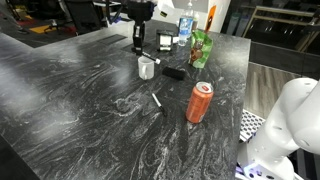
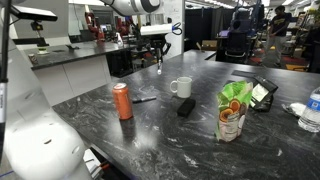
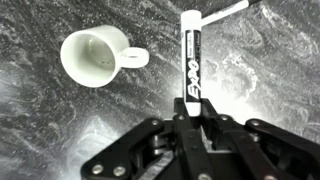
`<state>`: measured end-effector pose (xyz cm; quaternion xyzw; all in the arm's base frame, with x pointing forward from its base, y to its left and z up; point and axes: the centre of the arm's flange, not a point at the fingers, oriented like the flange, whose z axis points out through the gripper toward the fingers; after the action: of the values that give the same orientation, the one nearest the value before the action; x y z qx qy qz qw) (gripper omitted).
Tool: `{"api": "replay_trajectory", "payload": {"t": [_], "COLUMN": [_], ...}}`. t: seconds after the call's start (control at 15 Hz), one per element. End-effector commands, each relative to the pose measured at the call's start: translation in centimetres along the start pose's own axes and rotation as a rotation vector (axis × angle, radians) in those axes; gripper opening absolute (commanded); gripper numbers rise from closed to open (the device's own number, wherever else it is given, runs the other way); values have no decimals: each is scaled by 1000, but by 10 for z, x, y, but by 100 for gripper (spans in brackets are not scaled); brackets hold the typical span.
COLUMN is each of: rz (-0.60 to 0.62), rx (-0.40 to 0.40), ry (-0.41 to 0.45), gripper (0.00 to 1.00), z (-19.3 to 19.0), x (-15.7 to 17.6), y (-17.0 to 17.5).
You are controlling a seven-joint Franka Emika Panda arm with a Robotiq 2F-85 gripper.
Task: Put the marker in the cup
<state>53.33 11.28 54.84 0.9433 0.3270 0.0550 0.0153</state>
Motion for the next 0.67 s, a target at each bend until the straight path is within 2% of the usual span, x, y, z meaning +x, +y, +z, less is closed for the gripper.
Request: {"api": "replay_trajectory", "payload": {"t": [0.0, 0.13, 0.27, 0.4, 0.6], "rz": [35, 66, 81, 108, 155], "rx": [-8, -17, -23, -18, -4], "ry": [205, 326, 410, 468, 511], "gripper": [4, 4, 4, 4, 4], "z": [-24, -31, -33, -26, -12], "x": [-19, -25, -31, -41, -60], "y": [30, 50, 69, 87, 108]}}
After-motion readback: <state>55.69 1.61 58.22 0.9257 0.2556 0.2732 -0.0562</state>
